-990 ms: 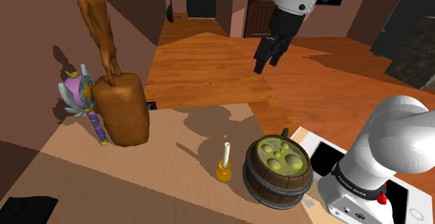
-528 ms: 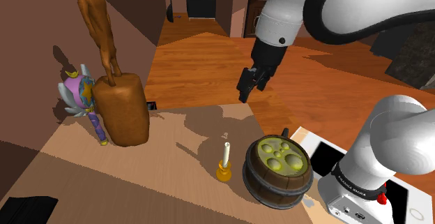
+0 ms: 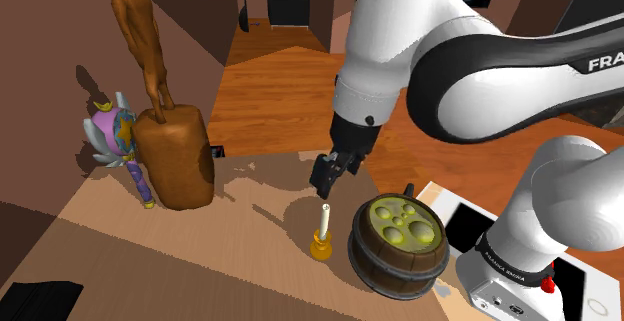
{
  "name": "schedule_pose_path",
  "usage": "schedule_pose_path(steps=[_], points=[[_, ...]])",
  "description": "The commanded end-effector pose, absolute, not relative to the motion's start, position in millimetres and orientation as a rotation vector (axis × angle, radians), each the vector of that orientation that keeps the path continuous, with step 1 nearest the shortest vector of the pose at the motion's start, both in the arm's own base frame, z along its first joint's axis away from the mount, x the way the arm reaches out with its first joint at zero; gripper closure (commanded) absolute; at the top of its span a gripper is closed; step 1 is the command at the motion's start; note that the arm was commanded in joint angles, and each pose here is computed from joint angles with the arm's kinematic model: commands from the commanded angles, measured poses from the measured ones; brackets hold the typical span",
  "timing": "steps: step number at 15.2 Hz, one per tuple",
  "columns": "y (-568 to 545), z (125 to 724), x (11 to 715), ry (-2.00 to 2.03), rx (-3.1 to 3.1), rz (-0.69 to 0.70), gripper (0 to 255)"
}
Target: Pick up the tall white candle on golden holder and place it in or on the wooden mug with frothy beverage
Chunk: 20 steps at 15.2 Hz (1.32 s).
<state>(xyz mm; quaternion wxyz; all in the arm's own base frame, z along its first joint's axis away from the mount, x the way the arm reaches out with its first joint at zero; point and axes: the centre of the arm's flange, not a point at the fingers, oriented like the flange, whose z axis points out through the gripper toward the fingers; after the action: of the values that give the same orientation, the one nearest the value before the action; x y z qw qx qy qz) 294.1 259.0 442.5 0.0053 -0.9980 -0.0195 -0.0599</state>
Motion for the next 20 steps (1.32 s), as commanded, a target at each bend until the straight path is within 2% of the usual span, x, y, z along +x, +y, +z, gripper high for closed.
schedule_pose_path(steps=[1, 10, 18, 19, 20], points=[[279, 426, 291, -0.060, -3.129, -0.178, 0], [289, 379, 294, -0.061, -3.131, -0.173, 0], [289, 379, 294, -0.061, -3.131, -0.173, 0], [289, 379, 294, -0.061, -3.131, -0.173, 255], [289, 379, 294, -0.061, -3.131, -0.173, 255]])
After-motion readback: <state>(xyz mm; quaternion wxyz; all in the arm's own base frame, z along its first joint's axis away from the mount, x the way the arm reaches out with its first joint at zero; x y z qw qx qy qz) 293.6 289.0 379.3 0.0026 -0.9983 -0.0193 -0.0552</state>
